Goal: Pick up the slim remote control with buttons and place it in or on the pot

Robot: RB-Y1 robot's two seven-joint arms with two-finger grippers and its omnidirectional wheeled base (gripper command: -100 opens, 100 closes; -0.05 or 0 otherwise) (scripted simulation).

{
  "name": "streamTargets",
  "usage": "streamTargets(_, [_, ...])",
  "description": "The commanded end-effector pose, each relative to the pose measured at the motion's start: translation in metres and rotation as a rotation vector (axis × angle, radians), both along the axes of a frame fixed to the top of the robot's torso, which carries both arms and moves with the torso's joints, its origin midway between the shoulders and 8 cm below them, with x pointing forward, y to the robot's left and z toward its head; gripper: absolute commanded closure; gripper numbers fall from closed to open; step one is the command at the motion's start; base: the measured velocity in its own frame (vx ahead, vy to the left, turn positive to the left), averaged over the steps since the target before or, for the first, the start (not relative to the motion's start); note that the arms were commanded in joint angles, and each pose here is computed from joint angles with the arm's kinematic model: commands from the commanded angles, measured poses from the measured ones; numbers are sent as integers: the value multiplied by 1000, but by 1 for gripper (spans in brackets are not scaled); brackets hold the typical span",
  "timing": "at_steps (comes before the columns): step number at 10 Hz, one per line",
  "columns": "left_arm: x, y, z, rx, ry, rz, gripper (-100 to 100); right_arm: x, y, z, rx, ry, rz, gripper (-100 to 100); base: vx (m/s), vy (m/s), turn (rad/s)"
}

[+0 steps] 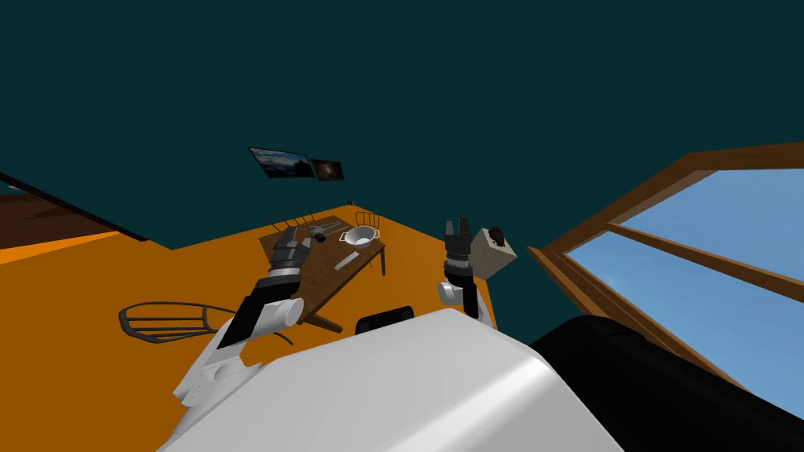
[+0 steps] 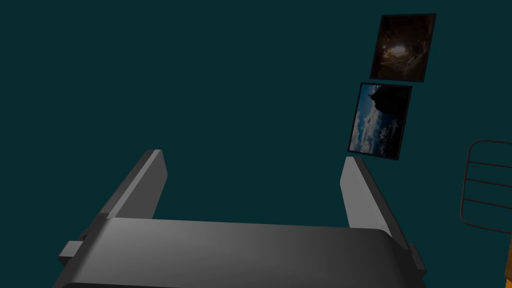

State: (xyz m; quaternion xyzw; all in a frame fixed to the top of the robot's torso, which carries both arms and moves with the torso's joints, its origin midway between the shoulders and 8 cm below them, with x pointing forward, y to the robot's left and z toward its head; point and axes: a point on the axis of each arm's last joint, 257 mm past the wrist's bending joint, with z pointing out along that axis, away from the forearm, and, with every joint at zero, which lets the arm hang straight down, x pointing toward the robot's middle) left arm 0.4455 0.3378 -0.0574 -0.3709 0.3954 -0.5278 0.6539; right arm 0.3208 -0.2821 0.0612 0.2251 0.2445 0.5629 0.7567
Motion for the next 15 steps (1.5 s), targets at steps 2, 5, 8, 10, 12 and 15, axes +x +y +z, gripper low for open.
streamTargets(2, [15, 15, -27, -53, 83, 8, -100, 0, 0, 0, 0, 0, 0, 0, -29, -8, -55])
streamTargets(5, [26, 25, -50, -91, 157, 14, -100, 0, 0, 0, 0, 0, 0, 0, -14, -14, -56])
streamTargets(8, [40, 45, -90, -169, 273, 23, -100, 0, 0, 0, 0, 0, 0, 0, 2, -20, -72])
streamTargets(10, [46, 52, -107, -208, 331, 23, -100, 0, 0, 0, 0, 0, 0, 0, 9, -28, -65])
streamTargets(12, [50, 65, -135, -254, 401, 36, -100, 0, 0, 0, 0, 0, 0, 0, 23, -25, -60])
streamTargets(15, [50, 76, -174, -307, 515, 50, -100, 0, 0, 0, 0, 0, 0, 0, 35, -28, -53])
